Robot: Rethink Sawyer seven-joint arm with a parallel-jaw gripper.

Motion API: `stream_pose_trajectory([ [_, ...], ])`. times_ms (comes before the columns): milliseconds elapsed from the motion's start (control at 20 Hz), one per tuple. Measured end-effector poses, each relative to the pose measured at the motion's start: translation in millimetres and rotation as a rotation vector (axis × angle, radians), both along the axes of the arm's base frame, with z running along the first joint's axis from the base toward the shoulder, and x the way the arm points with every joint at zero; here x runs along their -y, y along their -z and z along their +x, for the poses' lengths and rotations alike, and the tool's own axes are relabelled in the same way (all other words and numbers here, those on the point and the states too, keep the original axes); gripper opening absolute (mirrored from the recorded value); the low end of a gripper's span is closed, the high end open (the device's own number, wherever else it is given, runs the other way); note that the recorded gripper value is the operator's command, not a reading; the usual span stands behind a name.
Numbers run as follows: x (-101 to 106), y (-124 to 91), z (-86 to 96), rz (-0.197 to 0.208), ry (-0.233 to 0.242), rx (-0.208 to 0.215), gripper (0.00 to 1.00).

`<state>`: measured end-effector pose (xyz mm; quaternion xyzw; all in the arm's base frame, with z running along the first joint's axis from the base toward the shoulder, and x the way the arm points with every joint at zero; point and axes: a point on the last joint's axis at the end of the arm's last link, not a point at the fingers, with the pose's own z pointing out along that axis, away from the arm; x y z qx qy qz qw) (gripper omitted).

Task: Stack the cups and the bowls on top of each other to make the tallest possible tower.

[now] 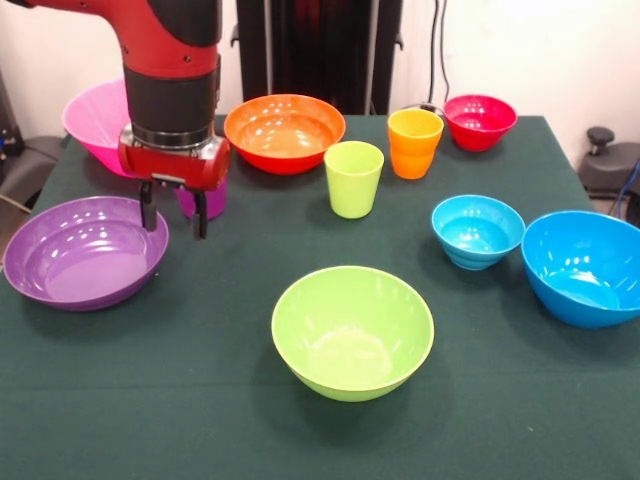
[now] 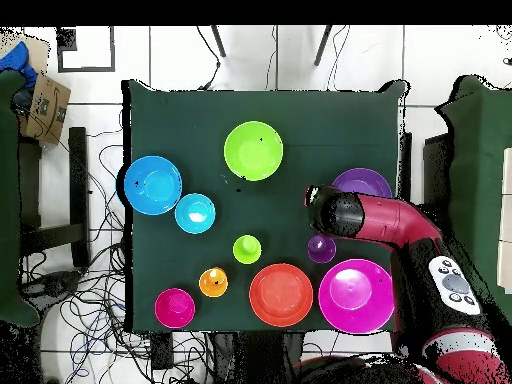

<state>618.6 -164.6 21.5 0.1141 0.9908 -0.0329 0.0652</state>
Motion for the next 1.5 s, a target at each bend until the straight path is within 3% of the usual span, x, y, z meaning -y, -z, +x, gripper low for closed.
stream_pose_trajectory([
  [250, -7, -27, 4.2, 0.004, -0.012, 0.022, 1.00],
  [350, -16, -44, 7.6, 0.016, -0.025, 0.008, 1.00],
  [650, -43, -61, 15.6, 0.054, -0.069, -0.050, 1.00],
  [1150, -88, -63, 30.5, 0.085, -0.181, -0.023, 1.00],
  [1500, -115, -58, 37.0, 0.123, -0.224, -0.015, 1.00],
])
